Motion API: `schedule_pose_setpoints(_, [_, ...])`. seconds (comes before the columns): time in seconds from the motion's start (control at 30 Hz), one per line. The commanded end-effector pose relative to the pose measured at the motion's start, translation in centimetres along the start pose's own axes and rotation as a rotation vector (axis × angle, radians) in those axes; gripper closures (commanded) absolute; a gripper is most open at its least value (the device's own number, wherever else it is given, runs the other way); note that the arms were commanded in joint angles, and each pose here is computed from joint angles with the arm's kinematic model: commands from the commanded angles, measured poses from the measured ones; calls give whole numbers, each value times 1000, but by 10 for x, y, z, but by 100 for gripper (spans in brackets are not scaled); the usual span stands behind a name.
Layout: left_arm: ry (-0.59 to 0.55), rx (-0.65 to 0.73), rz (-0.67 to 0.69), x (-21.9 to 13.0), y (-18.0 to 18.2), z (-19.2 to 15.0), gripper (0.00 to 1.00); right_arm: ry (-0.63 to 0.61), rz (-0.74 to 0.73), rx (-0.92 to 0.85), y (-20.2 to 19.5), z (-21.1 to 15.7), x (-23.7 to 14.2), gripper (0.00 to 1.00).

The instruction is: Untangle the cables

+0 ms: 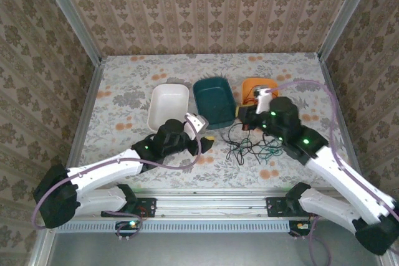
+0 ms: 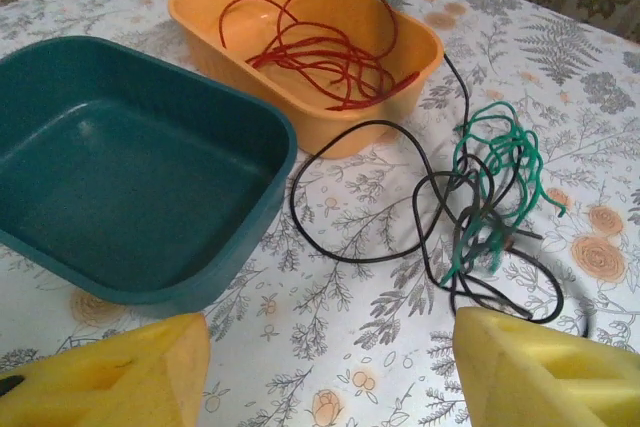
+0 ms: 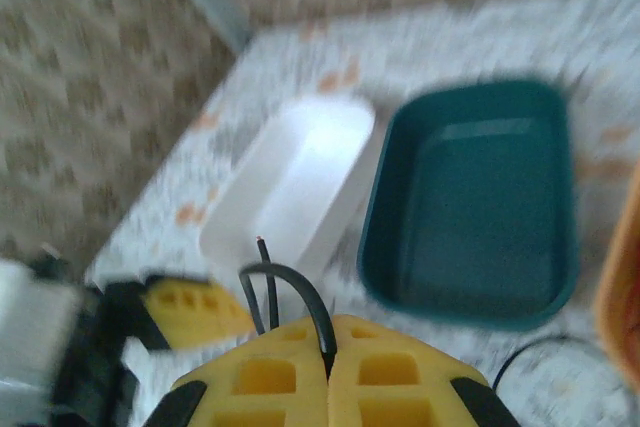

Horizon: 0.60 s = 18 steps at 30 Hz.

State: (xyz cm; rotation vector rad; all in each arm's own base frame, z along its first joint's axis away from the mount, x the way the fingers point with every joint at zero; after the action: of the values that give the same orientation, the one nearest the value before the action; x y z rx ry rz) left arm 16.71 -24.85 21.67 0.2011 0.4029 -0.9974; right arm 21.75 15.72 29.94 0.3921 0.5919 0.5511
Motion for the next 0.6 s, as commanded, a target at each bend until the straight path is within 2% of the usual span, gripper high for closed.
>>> schedule_pose_setpoints(0.0, [33,-16,-5,-1,5,-6,34,224,136,15,5,-34,32,97])
schedule_pose_setpoints(0.07, [57,-25,-1,2,6,-12,34,303,132,10,3,-47,50,92])
schedule_pose_setpoints(0.2, [112,-34,10,7,8,-28,35,397,88,-24,0,-58,66,62])
schedule_pose_setpoints(0.27, [133,-45,14,9,8,-35,35,403,49,-40,-3,-60,64,55])
schedule_pose_setpoints(0.4, [166,-61,3,13,7,-47,36,429,0,-66,-10,-68,51,52])
schedule_pose_setpoints(0.57, [209,-51,-15,23,5,-55,38,544,45,-47,-13,-96,42,54])
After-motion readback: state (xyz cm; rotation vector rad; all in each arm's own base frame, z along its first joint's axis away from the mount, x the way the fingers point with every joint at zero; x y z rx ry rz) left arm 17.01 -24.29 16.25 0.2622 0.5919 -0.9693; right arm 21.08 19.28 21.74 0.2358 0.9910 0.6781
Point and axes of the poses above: each hand's point on the last joint's axis, 136 mm out from that joint toward the fingers, its own x axis out along the fingers, its own y axis along the line the jaws close on, z = x × y, the point moved 8 cm from there along -x, back along the fingers, and after that the axes turned 4 degrees about x, right-handed, at the moved point
